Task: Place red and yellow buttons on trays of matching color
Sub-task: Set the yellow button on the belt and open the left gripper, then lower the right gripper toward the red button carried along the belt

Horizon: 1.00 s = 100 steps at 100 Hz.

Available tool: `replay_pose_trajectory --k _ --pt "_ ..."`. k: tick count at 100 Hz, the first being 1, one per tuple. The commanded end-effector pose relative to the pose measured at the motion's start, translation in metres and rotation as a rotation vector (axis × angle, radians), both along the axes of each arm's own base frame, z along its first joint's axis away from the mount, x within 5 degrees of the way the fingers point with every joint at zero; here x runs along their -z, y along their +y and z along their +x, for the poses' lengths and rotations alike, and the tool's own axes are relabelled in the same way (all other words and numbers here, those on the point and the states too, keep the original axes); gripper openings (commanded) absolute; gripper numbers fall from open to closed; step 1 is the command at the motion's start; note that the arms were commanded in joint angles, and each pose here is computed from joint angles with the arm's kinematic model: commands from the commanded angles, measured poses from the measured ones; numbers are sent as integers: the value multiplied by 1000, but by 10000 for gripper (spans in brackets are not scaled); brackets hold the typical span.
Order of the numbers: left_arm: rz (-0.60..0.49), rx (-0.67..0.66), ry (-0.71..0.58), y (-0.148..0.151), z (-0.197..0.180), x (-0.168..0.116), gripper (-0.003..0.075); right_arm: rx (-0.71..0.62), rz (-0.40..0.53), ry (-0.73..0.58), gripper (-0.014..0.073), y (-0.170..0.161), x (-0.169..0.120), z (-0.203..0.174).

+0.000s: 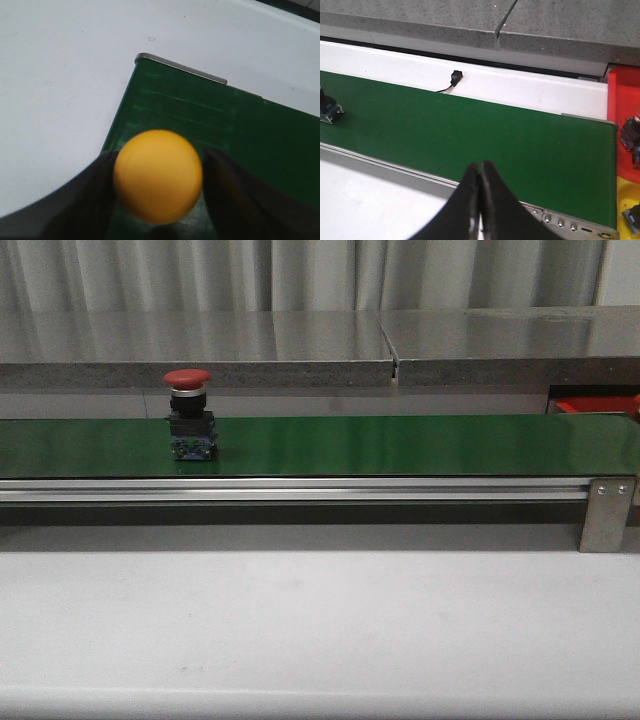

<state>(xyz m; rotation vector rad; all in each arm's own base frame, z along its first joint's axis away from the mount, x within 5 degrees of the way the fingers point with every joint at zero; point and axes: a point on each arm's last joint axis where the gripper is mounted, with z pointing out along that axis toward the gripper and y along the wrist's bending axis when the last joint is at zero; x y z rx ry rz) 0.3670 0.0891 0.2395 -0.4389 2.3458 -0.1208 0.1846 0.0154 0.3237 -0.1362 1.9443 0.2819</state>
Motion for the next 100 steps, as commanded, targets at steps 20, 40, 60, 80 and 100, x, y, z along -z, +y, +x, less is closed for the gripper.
replay_pose_trajectory --k 20,40,60,80,100 --pt "30 4 -143 -10 -1 -38 582 27 1 -66 -76 -2 -14 -1" --pt "47 80 -203 -36 -9 -64 517 27 1 -66 -76 -2 -14 -1" --pt "62 193 -241 -67 -24 -89 181 27 1 -66 -76 -2 -14 -1" --pt "60 306 -239 -94 -42 -107 -20 28 5 -66 -76 -2 -14 -1" --pt "53 391 -271 -116 -66 -129 -20 27 5 -66 -76 -2 -14 -1"
